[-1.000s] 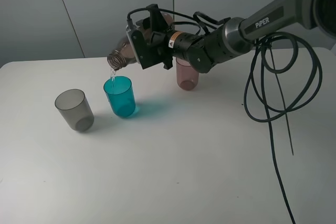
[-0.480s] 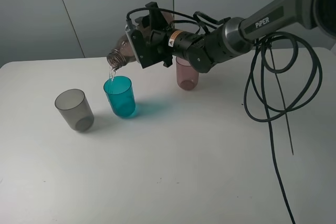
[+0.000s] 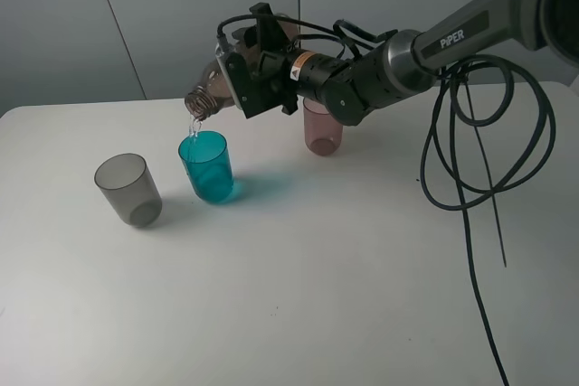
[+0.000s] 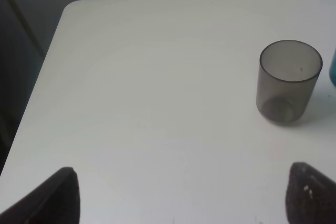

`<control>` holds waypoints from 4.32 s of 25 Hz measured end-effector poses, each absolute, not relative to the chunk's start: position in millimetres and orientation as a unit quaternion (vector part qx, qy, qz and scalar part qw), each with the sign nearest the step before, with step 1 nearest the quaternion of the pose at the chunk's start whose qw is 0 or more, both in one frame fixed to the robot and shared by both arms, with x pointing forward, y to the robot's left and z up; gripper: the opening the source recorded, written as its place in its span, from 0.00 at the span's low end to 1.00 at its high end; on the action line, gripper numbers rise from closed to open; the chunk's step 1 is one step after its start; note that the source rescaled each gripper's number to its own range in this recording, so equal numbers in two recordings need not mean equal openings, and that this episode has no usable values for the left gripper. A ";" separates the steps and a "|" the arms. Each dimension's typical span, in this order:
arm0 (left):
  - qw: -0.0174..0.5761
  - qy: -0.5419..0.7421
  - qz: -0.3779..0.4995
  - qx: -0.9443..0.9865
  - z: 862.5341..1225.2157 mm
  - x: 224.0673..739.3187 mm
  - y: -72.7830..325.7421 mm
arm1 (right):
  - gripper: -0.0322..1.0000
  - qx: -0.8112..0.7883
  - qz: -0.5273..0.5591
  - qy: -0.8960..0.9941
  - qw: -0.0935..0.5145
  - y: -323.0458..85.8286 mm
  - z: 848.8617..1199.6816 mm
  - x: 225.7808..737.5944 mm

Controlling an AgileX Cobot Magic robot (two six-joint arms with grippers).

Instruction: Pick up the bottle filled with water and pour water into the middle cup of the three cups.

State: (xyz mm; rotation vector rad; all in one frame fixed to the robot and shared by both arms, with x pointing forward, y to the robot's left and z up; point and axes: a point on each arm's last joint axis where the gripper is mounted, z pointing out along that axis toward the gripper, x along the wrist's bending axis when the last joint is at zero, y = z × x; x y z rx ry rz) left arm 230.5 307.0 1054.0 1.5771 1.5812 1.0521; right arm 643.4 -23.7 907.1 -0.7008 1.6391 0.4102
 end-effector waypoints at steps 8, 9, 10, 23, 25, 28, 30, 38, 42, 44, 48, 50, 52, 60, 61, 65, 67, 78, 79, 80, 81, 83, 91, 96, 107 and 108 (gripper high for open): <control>0.330 0.605 0.402 0.603 1054.0 230.5 307.0 | 0.06 -0.301 0.174 0.709 0.614 -26.3 907.8 645.4; 0.330 0.605 0.402 0.603 1054.0 230.5 307.0 | 0.06 -0.301 0.173 0.708 0.615 -27.0 908.0 645.9; 0.330 0.605 0.402 0.603 1054.0 230.5 307.0 | 0.06 -0.299 0.172 0.709 0.615 -28.0 908.0 646.6; 0.330 0.605 0.402 0.603 1054.0 230.5 307.0 | 0.06 -0.310 0.157 0.697 0.628 -31.3 909.8 649.2; 0.330 0.605 0.402 0.603 1054.0 230.5 307.0 | 0.06 -0.314 0.153 0.694 0.629 -31.3 909.9 649.2; 0.330 0.605 0.402 0.603 1054.0 230.5 307.0 | 0.06 -0.322 0.146 0.691 0.631 -31.3 909.9 649.2; 0.330 0.605 0.402 0.603 1054.0 230.5 307.0 | 0.06 -0.327 0.141 0.689 0.632 -31.3 909.9 649.2; 0.330 0.605 0.402 0.603 1054.0 230.5 307.0 | 0.06 -0.331 0.138 0.679 0.641 -30.9 912.0 649.3; 0.330 0.605 0.402 0.603 1054.0 230.5 307.0 | 0.06 -0.334 0.138 0.674 0.644 -30.5 912.6 649.1; 0.330 0.605 0.402 0.603 1054.0 230.5 307.0 | 0.06 -0.341 0.133 0.670 0.646 -30.3 912.8 648.9; 0.330 0.605 0.402 0.603 1054.0 230.5 307.0 | 0.06 -0.347 0.130 0.665 0.649 -29.9 913.3 648.7; 0.330 0.605 0.402 0.603 1054.0 230.5 307.0 | 0.06 -0.349 0.128 0.664 0.649 -29.9 913.3 648.7; 0.330 0.605 0.402 0.603 1054.0 230.5 307.0 | 0.06 -0.352 0.127 0.658 0.653 -29.6 914.3 648.5; 0.330 0.605 0.402 0.603 1054.0 230.5 307.0 | 0.06 -0.373 0.122 0.644 0.657 -27.7 914.8 647.0; 0.330 0.605 0.402 0.603 1054.0 230.5 307.0 | 0.06 -0.378 0.120 0.641 0.658 -27.4 915.0 646.7; 0.330 0.605 0.402 0.603 1054.0 230.5 307.0 | 0.06 -0.396 0.116 0.629 0.659 -25.9 915.1 645.4; 0.330 0.605 0.402 0.603 1054.0 230.5 307.0 | 0.06 -0.407 0.112 0.622 0.659 -25.1 914.8 644.7; 0.330 0.605 0.402 0.603 1054.0 230.5 307.0 | 0.06 -0.435 0.099 0.596 0.668 -23.1 916.4 642.9; 0.330 0.605 0.402 0.603 1054.0 230.5 307.0 | 0.06 -0.435 0.099 0.595 0.668 -23.1 916.6 642.9; 0.330 0.605 0.402 0.603 1054.0 230.5 307.0 | 0.06 -0.435 0.099 0.594 0.669 -23.0 916.8 642.9; 0.330 0.605 0.402 0.603 1054.0 230.5 307.0 | 0.06 -0.435 0.099 0.594 0.669 -23.0 916.8 642.9; 0.330 0.605 0.402 0.603 1054.0 230.5 307.0 | 0.06 -0.435 0.099 0.594 0.669 -23.0 916.8 642.9; 0.330 0.604 0.403 0.604 1054.0 230.5 307.0 | 0.06 -0.439 0.107 0.591 0.669 -16.1 917.0 638.0; 0.329 0.603 0.403 0.604 1054.0 230.5 307.0 | 0.06 -0.431 0.116 0.596 0.667 -15.4 917.0 637.5; 0.329 0.603 0.403 0.604 1054.0 230.5 307.0 | 0.06 -0.252 0.260 0.719 0.594 -20.1 929.4 638.5; 0.329 0.603 0.403 0.604 1054.0 230.5 307.0 | 0.06 -0.222 0.281 0.731 0.581 -20.6 932.4 638.3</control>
